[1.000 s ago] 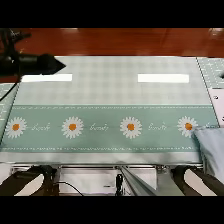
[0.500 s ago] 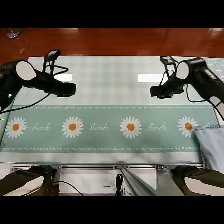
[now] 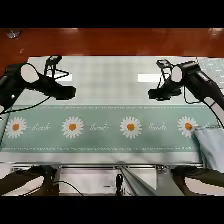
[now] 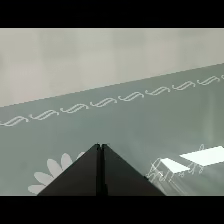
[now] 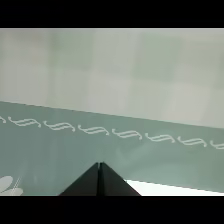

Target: Fold the shirts.

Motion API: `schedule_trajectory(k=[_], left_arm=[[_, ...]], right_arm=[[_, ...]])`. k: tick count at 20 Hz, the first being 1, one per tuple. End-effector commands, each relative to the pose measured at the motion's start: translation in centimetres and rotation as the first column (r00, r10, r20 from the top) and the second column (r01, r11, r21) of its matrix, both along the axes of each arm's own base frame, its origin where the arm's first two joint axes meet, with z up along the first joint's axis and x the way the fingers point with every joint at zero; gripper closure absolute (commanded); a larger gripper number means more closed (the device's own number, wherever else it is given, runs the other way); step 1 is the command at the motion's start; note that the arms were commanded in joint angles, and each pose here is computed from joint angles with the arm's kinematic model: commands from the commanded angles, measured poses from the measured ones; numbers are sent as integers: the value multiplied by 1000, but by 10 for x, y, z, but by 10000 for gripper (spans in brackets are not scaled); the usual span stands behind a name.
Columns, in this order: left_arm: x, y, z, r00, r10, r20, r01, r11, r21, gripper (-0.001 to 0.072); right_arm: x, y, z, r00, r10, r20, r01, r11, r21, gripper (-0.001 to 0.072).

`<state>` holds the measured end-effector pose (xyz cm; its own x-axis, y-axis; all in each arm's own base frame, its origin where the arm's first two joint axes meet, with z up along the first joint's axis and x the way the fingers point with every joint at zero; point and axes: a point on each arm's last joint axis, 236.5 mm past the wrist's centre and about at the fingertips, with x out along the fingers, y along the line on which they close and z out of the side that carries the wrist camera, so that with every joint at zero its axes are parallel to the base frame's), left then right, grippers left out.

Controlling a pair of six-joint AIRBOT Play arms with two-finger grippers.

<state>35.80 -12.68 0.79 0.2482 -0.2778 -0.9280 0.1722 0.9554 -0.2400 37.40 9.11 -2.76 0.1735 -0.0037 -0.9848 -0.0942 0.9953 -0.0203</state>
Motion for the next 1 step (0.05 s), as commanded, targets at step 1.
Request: schedule_trajectory(k=[1], left_arm=[[0,1,-1,1000,0,-2,0,1000,3,686]], right_arm=[[0,0,0,1000,1,0,-1,1000,-1,690]])
